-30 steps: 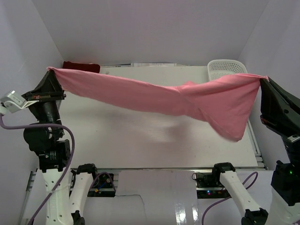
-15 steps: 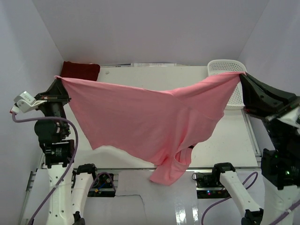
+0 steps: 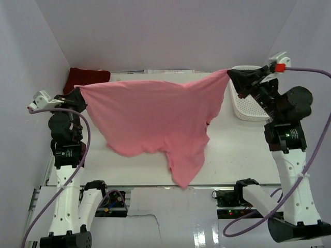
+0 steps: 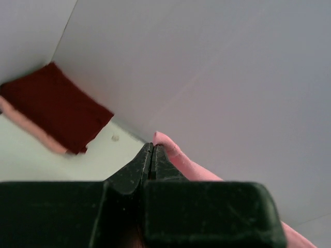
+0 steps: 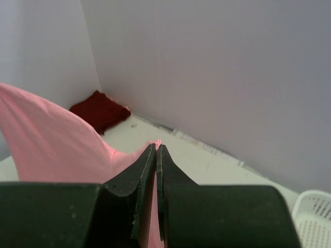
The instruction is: Fold and stack the t-shirts
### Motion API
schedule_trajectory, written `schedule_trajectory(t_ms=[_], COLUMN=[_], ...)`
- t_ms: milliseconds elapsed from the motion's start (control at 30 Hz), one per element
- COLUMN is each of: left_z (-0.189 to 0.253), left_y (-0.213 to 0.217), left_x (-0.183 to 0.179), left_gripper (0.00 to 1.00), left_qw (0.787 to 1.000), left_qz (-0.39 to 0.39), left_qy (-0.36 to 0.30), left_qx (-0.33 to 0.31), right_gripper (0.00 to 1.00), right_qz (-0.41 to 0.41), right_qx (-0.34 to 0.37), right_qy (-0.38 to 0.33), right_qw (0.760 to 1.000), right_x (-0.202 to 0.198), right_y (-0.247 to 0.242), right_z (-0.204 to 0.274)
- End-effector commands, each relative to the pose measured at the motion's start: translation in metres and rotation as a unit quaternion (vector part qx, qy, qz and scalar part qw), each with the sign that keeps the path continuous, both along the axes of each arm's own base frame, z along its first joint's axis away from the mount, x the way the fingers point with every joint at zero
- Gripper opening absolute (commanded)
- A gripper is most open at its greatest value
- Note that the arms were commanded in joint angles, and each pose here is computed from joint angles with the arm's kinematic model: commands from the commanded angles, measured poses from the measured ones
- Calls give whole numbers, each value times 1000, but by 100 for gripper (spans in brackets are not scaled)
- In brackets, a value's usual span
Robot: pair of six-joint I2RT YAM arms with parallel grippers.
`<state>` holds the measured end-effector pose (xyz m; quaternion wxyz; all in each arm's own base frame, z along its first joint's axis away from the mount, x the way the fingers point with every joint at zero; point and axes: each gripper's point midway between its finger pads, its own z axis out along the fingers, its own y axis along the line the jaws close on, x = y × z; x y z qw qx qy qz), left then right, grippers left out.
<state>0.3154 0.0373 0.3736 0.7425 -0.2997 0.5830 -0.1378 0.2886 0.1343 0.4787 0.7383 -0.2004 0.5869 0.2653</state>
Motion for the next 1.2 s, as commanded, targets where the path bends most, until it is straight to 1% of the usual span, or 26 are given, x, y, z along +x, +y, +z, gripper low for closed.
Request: schedule_trajectory(t_ms=[0, 67, 100, 267, 433, 467, 533, 567, 667, 700, 767, 833, 867, 900, 933, 967, 1000, 1033, 1067, 1133, 1167], left_z=[90, 115, 125, 166, 185, 188, 195, 197, 194, 190, 172, 154, 131, 118, 105, 79, 60, 45, 30, -13, -25], left_y=[-1, -1, -2, 0, 3, 3, 3, 3, 4, 5, 7, 7, 7, 7, 6, 6, 6, 2, 1, 1, 1], left_x=[-46, -65, -78, -122, -150, -154, -165, -169, -171, -167, -147, -124, -99, -87, -74, -56, -39, -28, -18, 5, 12], left_gripper=[0, 0, 0, 0, 0, 0, 0, 0, 0, 0, 0, 0, 0, 0, 0, 0, 0, 0, 0, 0, 0], left_qw=[993, 989, 987, 975, 966, 965, 961, 960, 959, 960, 967, 974, 981, 984, 987, 991, 994, 996, 997, 1000, 1000], left_qz=[7, 12, 14, 29, 46, 48, 50, 54, 56, 58, 58, 51, 44, 39, 33, 28, 23, 10, 4, 0, -2], left_qy=[-114, -144, -160, -217, -250, -255, -267, -270, -272, -268, -244, -217, -187, -170, -155, -130, -105, -89, -73, -18, -3], left_qx=[27, 31, 32, 42, 45, 46, 49, 50, 50, 50, 49, 43, 35, 31, 28, 21, 12, 3, -1, -12, -13], right_gripper=[8, 8, 8, 8, 8, 8, 8, 8, 8, 8, 8, 8, 8, 8, 8, 8, 8, 8, 8, 8, 8], right_qz=[11, 10, 5, -21, -37, -39, -47, -54, -60, -65, -67, -72, -73, -75, -74, -69, -63, -59, -55, -40, -42], right_qx=[24, 28, 31, 34, 33, 34, 37, 39, 45, 47, 48, 41, 35, 35, 32, 27, 27, 20, 17, 12, 10], right_qy=[-177, -199, -221, -292, -336, -349, -362, -372, -376, -365, -339, -297, -263, -251, -224, -189, -164, -114, -89, -38, -2], right_qw=[984, 980, 975, 956, 940, 936, 930, 926, 924, 927, 937, 951, 962, 964, 971, 979, 984, 992, 994, 998, 999], right_x=[-87, -107, -125, -184, -219, -231, -241, -250, -256, -248, -225, -192, -160, -148, -124, -93, -75, -38, -22, 4, 27], right_y=[-9, -12, -16, -32, -41, -43, -47, -50, -54, -54, -53, -50, -46, -45, -41, -36, -31, -25, -21, -13, -10], right_z=[108, 121, 130, 157, 169, 173, 177, 179, 178, 174, 167, 153, 138, 135, 118, 101, 87, 56, 39, 3, -29])
